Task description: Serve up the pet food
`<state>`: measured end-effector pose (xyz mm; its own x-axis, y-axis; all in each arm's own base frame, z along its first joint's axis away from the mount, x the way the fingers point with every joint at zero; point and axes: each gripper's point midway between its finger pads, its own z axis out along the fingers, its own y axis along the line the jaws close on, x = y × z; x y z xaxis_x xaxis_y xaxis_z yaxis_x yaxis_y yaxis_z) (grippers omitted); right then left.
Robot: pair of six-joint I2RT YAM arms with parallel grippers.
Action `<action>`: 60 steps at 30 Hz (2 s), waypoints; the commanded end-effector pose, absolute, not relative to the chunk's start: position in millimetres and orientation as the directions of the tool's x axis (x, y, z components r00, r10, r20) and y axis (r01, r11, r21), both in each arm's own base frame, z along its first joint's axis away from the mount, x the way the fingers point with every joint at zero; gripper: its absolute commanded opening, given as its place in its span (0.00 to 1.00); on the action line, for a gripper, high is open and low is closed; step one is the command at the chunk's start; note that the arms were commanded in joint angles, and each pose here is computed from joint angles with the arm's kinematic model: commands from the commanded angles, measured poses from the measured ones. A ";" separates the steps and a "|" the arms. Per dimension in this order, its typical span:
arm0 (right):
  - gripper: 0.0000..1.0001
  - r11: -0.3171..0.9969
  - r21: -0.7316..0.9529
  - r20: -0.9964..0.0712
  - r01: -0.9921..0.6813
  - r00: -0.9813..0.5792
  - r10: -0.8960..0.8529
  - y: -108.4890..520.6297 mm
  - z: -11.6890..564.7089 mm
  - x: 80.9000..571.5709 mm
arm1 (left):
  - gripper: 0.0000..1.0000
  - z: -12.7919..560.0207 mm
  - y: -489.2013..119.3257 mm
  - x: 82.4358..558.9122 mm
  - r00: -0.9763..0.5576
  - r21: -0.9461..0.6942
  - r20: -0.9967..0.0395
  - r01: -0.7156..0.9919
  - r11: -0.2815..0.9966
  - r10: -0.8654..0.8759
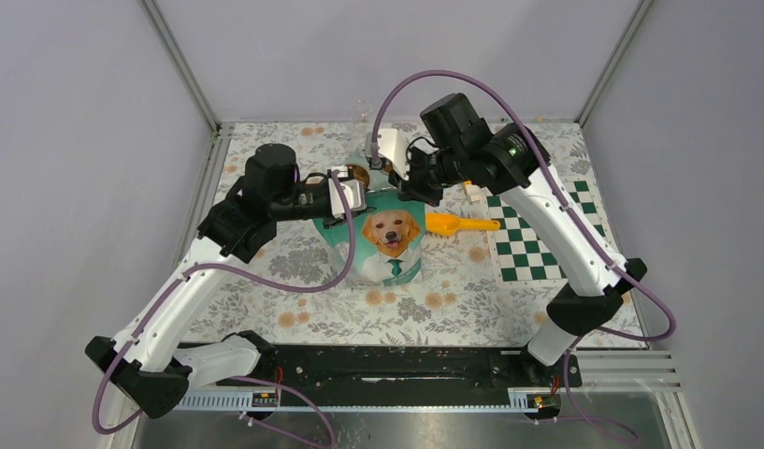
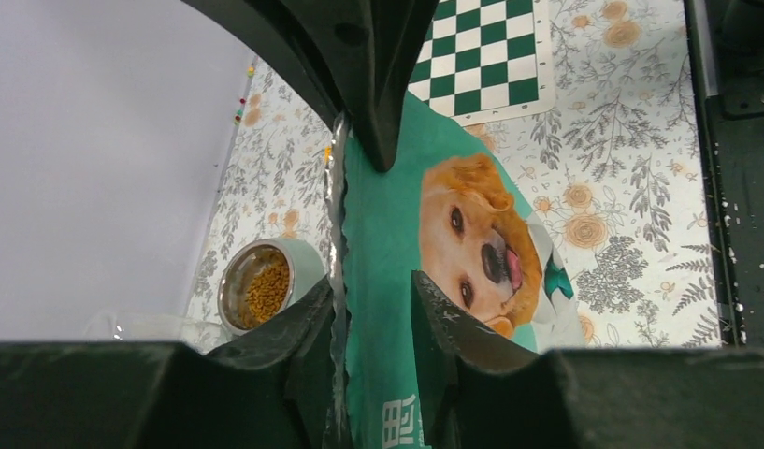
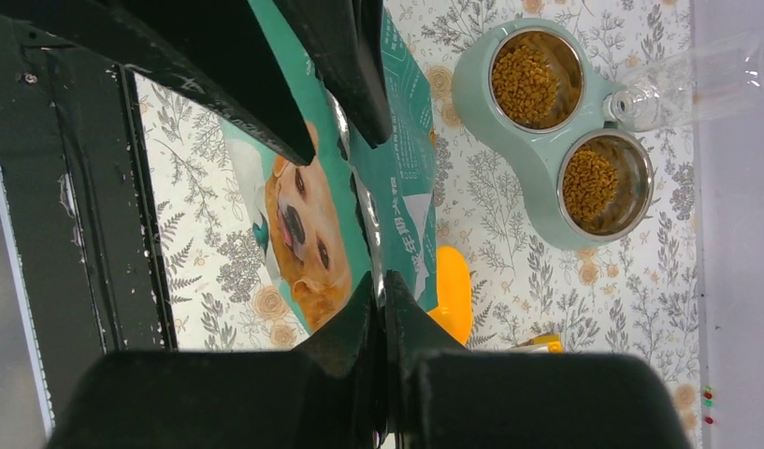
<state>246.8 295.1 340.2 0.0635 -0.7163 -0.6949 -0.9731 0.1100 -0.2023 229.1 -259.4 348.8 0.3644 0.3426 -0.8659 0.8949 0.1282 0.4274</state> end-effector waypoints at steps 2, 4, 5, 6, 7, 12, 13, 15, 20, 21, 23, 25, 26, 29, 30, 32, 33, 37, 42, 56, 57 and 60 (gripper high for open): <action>0.00 0.148 -0.287 -0.811 -0.946 0.157 -0.564 304.4 386.2 241.3 | 0.27 364.6 -258.1 242.7 0.419 0.509 -0.823 0.844 0.170 0.383; 0.00 0.159 -0.292 -0.817 -0.943 0.159 -0.554 303.5 383.9 241.3 | 0.23 359.8 -256.0 244.8 0.413 0.512 -0.812 0.843 0.165 0.412; 0.00 0.169 -0.296 -0.821 -0.940 0.160 -0.548 302.8 384.4 241.3 | 0.20 358.4 -255.1 245.5 0.411 0.515 -0.807 0.842 0.163 0.424; 0.00 0.175 -0.300 -0.825 -0.938 0.162 -0.542 302.2 385.1 241.4 | 0.15 357.0 -254.0 246.2 0.410 0.517 -0.802 0.841 0.160 0.435; 0.00 0.180 -0.303 -0.827 -0.936 0.164 -0.537 301.7 385.3 241.1 | 0.11 355.7 -252.8 247.4 0.409 0.520 -0.797 0.839 0.159 0.445; 0.00 0.238 -0.318 -0.848 -0.918 0.162 -0.505 298.1 391.9 244.2 | 0.00 351.5 -248.8 247.1 0.411 0.529 -0.779 0.836 0.145 0.474; 0.00 0.260 -0.320 -0.852 -0.911 0.157 -0.500 296.8 393.6 246.3 | 0.00 350.8 -246.9 246.4 0.412 0.532 -0.773 0.835 0.140 0.483; 0.00 0.334 -0.329 -0.862 -0.883 0.135 -0.489 291.4 398.7 254.7 | 0.00 349.0 -239.3 249.7 0.404 0.547 -0.752 0.823 0.152 0.521; 0.00 0.515 -0.353 -0.882 -0.781 0.094 -0.461 267.7 407.5 272.7 | 0.00 335.1 -206.8 255.0 0.351 0.587 -0.661 0.792 0.166 0.664; 0.00 0.544 -0.355 -0.888 -0.760 0.093 -0.450 263.1 409.5 274.0 | 0.00 331.7 -199.2 255.2 0.337 0.596 -0.638 0.786 0.166 0.692; 0.00 0.599 -0.362 -0.897 -0.714 0.092 -0.432 251.3 414.9 276.7 | 0.00 322.7 -184.6 254.4 0.303 0.601 -0.595 0.782 0.162 0.744; 0.00 0.643 -0.365 -0.901 -0.674 0.081 -0.426 241.2 417.3 279.6 | 0.00 316.8 -170.9 251.9 0.265 0.600 -0.560 0.783 0.164 0.785; 0.00 0.656 -0.364 -0.903 -0.661 0.078 -0.423 237.5 418.4 279.6 | 0.00 314.0 -165.6 249.9 0.249 0.596 -0.546 0.787 0.162 0.800; 0.00 0.684 -0.369 -0.902 -0.629 0.067 -0.425 227.1 418.6 279.4 | 0.00 306.2 -148.0 243.0 0.199 0.586 -0.504 0.794 0.164 0.840; 0.00 0.690 -0.371 -0.902 -0.621 0.067 -0.426 224.3 419.3 279.2 | 0.00 304.2 -141.9 242.1 0.182 0.588 -0.492 0.790 0.171 0.851; 0.00 0.700 -0.375 -0.902 -0.608 0.065 -0.427 220.1 419.7 279.0 | 0.00 300.2 -129.9 241.3 0.148 0.595 -0.463 0.782 0.183 0.874; 0.00 0.704 -0.377 -0.901 -0.602 0.064 -0.428 218.3 419.9 279.4 | 0.00 298.3 -124.2 240.6 0.133 0.597 -0.451 0.780 0.187 0.882; 0.00 0.714 -0.389 -0.896 -0.581 0.061 -0.439 212.6 419.9 280.6 | 0.00 293.8 -106.0 235.4 0.083 0.593 -0.415 0.780 0.200 0.906; 0.00 0.706 -0.405 -0.891 -0.581 0.078 -0.447 210.4 422.0 278.7 | 0.00 291.3 -79.9 232.0 0.008 0.607 -0.355 0.762 0.224 0.935; 0.00 0.615 -0.422 -0.874 -0.666 0.120 -0.470 223.6 413.3 266.6 | 0.00 303.6 -22.9 217.0 -0.136 0.683 -0.358 0.637 0.359 0.924; 0.00 0.597 -0.427 -0.869 -0.679 0.126 -0.479 224.9 411.6 264.7 | 0.00 306.6 -23.5 215.7 -0.128 0.685 -0.367 0.632 0.361 0.921; 0.00 0.512 -0.426 -0.858 -0.746 0.154 -0.490 235.0 406.3 252.5 | 0.00 311.6 -30.1 214.9 -0.092 0.684 -0.398 0.633 0.362 0.913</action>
